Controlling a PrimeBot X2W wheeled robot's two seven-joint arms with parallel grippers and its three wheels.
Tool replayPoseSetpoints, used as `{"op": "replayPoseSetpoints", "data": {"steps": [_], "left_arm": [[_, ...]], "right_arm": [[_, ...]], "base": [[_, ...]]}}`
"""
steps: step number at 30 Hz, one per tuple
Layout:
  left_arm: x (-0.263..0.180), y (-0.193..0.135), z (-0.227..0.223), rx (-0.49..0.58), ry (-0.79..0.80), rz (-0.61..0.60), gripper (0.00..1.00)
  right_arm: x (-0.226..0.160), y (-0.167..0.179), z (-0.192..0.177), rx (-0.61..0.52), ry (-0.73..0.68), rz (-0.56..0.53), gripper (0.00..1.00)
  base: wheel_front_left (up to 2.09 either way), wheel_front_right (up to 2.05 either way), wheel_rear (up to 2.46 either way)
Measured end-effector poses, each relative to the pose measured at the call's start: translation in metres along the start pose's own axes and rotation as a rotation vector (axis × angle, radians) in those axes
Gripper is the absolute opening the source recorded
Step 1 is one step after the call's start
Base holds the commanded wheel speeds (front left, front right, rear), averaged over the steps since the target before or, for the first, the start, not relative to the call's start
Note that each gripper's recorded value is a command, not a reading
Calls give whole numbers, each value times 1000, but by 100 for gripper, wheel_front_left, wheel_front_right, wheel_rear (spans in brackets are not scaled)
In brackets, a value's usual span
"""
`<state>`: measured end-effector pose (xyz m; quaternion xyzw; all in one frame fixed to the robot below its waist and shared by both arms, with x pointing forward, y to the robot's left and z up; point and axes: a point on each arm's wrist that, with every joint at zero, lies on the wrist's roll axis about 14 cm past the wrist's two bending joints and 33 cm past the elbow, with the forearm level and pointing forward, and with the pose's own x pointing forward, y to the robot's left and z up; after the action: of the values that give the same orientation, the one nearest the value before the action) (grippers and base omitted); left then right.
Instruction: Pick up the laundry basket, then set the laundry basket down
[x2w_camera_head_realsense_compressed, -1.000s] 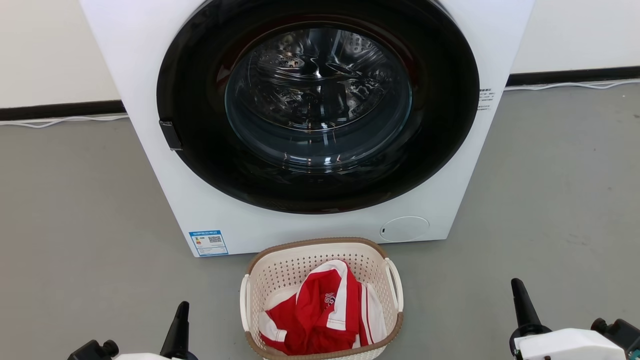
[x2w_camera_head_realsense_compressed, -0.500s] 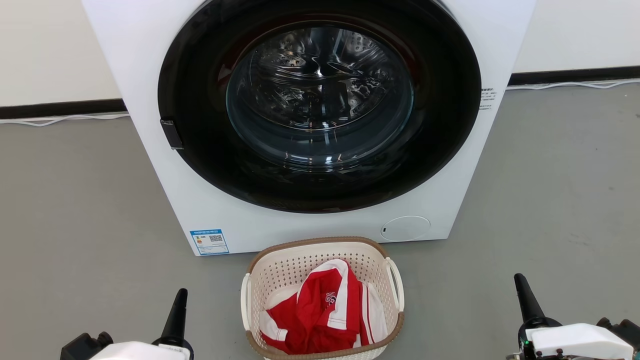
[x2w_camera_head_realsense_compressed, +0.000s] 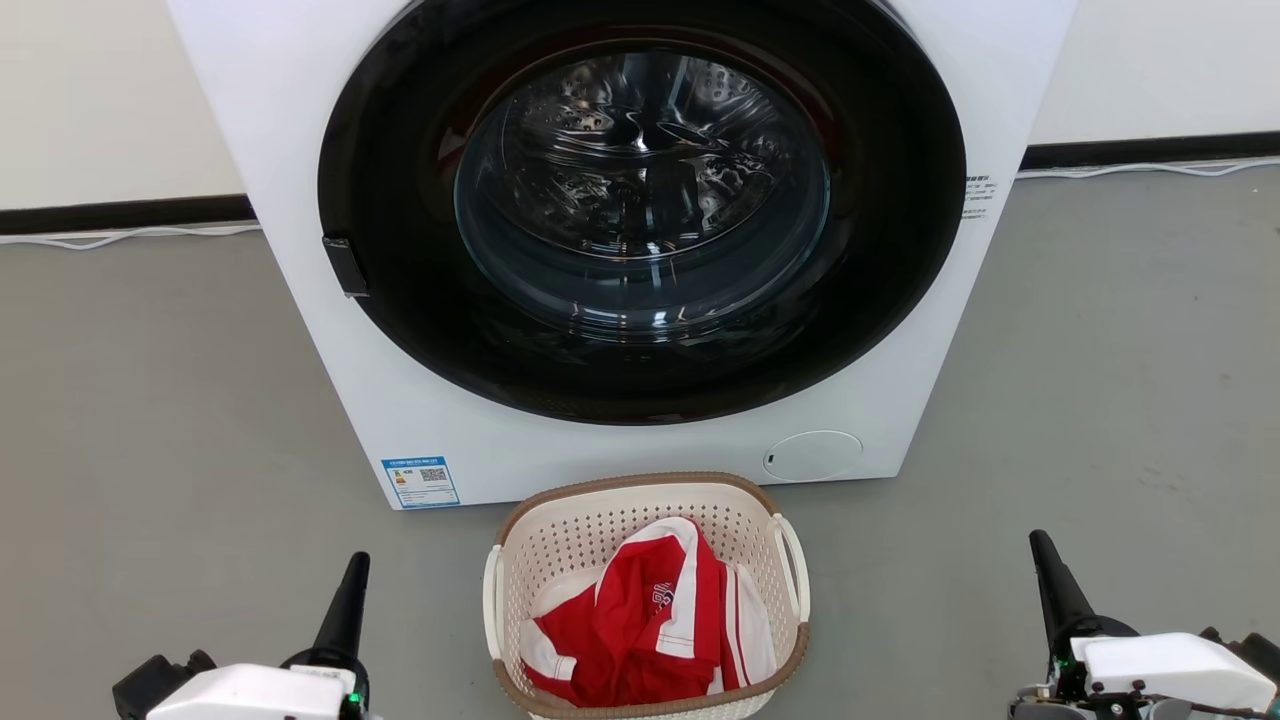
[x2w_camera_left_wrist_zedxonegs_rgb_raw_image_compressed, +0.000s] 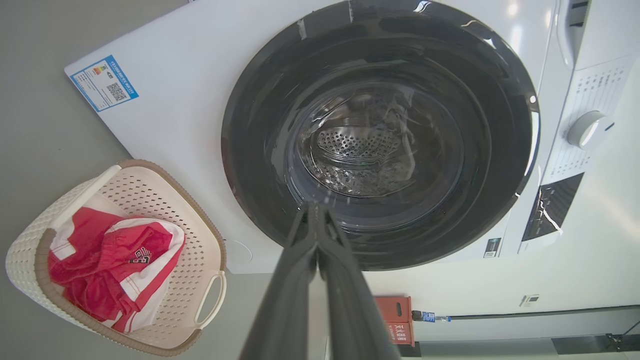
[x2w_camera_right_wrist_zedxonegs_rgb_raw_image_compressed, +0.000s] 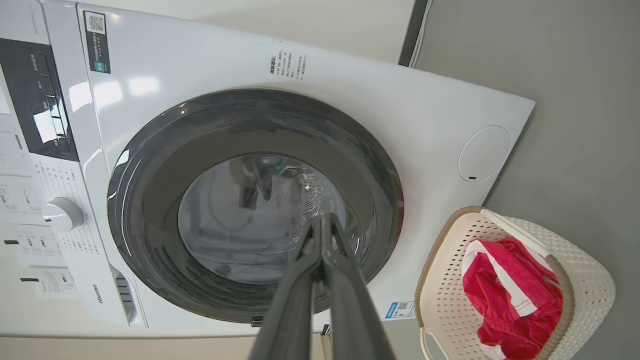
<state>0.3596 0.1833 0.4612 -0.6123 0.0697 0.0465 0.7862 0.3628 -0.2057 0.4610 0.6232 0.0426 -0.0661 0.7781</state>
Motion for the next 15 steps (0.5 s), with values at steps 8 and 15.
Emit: {"op": "replayPoseSetpoints", "data": {"steps": [8, 15], "left_arm": [[3, -3, 3, -93, 2, -17, 0], [8, -11, 6, -173, 1, -50, 0]], "right_arm": [[2, 2, 2, 84, 5, 9, 0], [6, 12, 4, 157, 5, 41, 0]], "base": [[0, 0, 0], [0, 0, 0]]}}
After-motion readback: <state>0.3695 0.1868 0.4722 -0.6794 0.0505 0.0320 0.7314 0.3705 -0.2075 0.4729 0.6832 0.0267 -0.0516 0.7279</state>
